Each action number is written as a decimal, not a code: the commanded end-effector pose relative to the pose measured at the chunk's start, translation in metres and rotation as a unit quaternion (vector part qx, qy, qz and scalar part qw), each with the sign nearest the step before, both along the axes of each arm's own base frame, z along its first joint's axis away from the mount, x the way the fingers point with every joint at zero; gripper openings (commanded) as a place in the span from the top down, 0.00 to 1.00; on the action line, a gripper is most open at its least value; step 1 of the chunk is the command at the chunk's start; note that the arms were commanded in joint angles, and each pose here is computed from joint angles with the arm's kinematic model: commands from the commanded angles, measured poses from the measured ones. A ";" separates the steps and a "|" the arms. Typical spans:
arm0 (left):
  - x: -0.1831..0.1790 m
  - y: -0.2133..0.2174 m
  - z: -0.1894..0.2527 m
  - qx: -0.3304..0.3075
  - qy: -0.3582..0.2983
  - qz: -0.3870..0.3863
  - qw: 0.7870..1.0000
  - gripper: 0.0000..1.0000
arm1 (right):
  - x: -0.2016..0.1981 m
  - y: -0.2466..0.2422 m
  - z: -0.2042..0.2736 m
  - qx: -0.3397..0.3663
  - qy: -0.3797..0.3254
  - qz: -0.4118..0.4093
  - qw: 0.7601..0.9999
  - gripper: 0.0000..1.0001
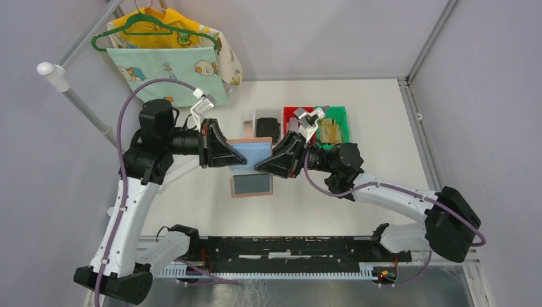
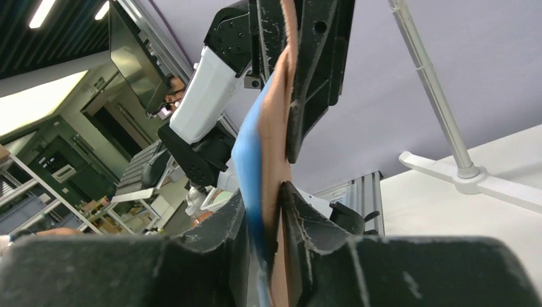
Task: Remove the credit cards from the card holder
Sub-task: Remove the credit card from the card holder.
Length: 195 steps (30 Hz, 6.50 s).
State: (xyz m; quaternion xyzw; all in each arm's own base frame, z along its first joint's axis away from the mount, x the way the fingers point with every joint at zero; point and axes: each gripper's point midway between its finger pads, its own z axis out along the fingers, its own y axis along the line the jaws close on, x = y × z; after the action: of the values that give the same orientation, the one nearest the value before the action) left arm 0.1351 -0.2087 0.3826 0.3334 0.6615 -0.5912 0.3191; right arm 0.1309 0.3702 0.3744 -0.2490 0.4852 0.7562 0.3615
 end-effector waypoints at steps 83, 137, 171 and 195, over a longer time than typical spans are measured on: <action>0.011 -0.006 0.051 -0.042 0.022 0.024 0.999 0.98 | 0.017 -0.030 0.003 0.037 -0.054 -0.159 0.985 0.63; -0.007 -0.002 0.034 -0.031 0.003 -0.010 0.999 0.98 | -0.038 -0.049 0.023 0.138 -0.069 -0.059 0.986 0.63; -0.018 0.001 0.038 -0.035 -0.023 -0.017 0.999 0.98 | 0.006 -0.031 0.029 0.134 0.027 -0.107 0.985 0.69; -0.026 0.004 0.030 -0.022 -0.061 -0.027 0.998 0.98 | 0.022 -0.025 0.036 0.153 0.128 -0.076 0.977 0.67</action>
State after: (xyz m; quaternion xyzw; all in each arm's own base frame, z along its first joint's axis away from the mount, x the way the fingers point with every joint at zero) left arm 0.1319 -0.2068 0.4027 0.3350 0.6494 -0.5864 0.3496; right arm 0.1425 0.3521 0.3810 -0.0845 0.4546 0.8024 0.3774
